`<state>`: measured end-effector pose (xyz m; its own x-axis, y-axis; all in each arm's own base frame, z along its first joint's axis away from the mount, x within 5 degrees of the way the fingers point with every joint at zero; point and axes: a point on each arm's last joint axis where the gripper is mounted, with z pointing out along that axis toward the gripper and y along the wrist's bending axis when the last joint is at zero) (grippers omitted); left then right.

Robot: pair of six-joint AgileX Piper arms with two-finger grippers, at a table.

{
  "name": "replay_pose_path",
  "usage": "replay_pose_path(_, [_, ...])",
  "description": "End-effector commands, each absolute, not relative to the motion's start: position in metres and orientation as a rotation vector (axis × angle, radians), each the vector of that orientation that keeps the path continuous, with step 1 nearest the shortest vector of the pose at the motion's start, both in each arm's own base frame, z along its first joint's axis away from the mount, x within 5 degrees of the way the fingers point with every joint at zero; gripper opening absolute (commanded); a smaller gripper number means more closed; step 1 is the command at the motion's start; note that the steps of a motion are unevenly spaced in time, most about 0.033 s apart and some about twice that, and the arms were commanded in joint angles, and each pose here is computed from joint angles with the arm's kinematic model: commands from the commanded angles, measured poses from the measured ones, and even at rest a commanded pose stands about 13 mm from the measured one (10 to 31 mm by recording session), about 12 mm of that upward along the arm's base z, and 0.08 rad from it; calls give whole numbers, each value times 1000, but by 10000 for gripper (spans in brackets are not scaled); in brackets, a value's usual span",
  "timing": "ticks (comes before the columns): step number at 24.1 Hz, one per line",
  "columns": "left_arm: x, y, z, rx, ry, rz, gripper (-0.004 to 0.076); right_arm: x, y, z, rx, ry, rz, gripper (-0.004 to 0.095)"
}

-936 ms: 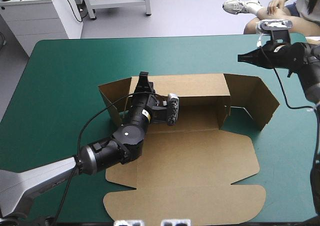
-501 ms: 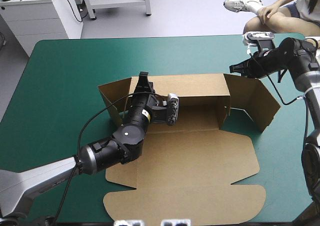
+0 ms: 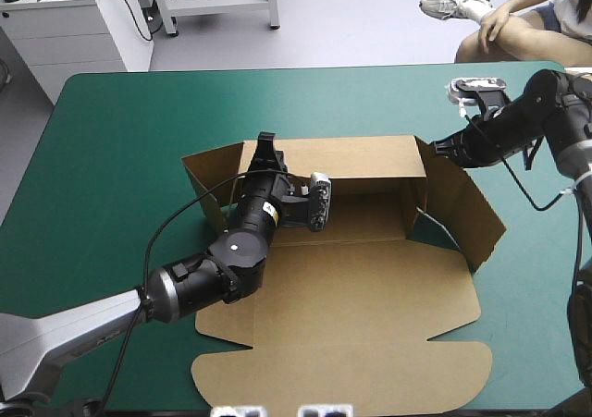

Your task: Fold the box

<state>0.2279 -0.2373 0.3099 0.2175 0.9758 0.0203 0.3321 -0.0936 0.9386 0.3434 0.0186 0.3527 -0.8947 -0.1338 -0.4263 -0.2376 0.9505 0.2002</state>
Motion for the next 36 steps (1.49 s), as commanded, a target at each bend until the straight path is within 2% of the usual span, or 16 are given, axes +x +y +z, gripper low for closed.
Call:
replay_pose_path(1, [226,-234,337,1523,1159,980,-8,319,20,367,-268,2670,370,-18])
replay_pose_path(6, [227,-234,338,1520,1145,997,-8,302,20,353,-261,2686,364,-18])
replay_pose_path(12, [227,-234,338,1519,1156,975,15,283,20,370,-259,2608,336,-18])
replay_pose_path(17, [227,-234,338,1474,1196,936,15,283,23,365,-251,2596,388,-20])
replay_pose_path(26, [227,-234,338,1475,1195,935,15,244,25,343,-266,2319,352,-20])
replay_pose_path(32, [227,-234,338,1464,1204,925,14,225,27,331,-309,2236,334,-18])
replay_pose_path(36, [227,-234,338,1465,1205,924,14,220,29,330,-441,2230,305,-18])
